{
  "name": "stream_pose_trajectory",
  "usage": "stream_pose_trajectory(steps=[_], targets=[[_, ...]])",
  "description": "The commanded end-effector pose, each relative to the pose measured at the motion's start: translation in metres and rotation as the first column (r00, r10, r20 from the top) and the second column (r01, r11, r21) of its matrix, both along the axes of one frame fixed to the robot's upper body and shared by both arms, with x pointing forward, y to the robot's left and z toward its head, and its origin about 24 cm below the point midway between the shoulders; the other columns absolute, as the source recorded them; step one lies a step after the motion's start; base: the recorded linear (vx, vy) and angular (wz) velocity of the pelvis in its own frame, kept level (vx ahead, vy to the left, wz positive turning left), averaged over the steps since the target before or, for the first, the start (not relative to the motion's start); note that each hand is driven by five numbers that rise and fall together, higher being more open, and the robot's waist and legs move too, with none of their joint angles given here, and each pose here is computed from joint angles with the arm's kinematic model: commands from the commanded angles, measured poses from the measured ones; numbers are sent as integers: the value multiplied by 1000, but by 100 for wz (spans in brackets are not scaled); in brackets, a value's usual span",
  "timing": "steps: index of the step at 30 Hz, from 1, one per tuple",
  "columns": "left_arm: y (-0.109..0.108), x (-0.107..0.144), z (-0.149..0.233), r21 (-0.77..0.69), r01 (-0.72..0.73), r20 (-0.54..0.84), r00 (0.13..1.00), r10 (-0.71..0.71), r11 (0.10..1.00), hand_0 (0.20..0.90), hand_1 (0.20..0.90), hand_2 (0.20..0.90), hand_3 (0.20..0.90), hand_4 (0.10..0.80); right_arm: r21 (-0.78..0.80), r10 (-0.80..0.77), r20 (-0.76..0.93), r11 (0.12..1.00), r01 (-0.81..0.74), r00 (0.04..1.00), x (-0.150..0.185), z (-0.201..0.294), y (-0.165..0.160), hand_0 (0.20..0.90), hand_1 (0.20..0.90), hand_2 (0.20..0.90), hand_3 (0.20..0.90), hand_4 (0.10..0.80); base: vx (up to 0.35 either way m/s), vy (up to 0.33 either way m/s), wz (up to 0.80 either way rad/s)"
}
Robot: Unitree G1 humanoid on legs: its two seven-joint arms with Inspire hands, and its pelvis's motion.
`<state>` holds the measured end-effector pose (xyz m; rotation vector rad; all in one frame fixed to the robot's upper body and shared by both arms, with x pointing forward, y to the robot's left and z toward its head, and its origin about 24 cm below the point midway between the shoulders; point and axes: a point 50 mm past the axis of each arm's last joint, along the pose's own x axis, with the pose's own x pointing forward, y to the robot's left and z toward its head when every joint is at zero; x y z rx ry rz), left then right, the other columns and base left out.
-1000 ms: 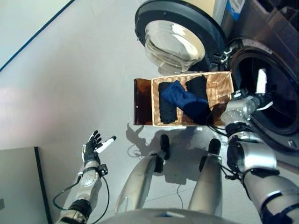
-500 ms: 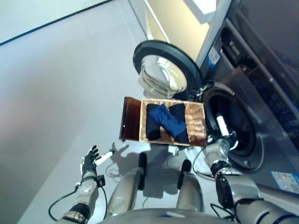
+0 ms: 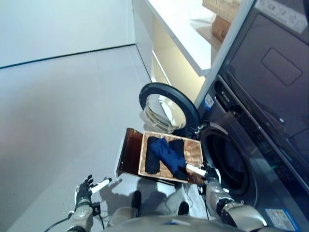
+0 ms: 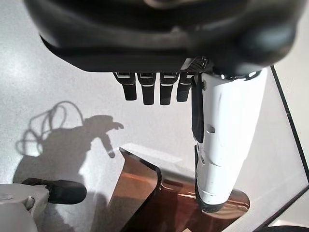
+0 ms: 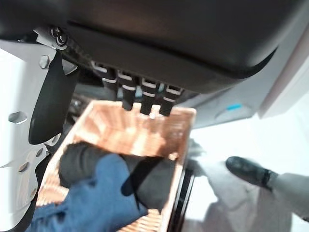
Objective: Pick up the clothes and place them into the washing machine
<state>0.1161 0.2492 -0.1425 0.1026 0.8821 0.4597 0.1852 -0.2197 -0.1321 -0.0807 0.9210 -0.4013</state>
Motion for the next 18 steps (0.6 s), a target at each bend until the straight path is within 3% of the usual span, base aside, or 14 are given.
stream_pose_trajectory(steps=[1,9,12,18], targets=[[19,28,18,63,-14,120,993,7,998,900,900,900,900,800,-90,7,110,996,3,994,35,23,-10,900,900,900,900,800,-41,13,18],[9,52,30,57,17,229,973,-30,998,900,900,900,900,800,-181,-8,199,982,45,980,76,56,-24,900,900,900,900,800,-76,16,11],[3,72,45,45,35,341,939,-48,998,900,900,900,900,800,-210,-30,288,973,94,957,105,84,-33,900,900,900,900,800,-138,40,9],[-9,83,62,19,102,453,886,-99,995,900,900,900,900,800,-264,-92,374,943,201,923,130,127,-65,900,900,900,900,800,-42,48,11]])
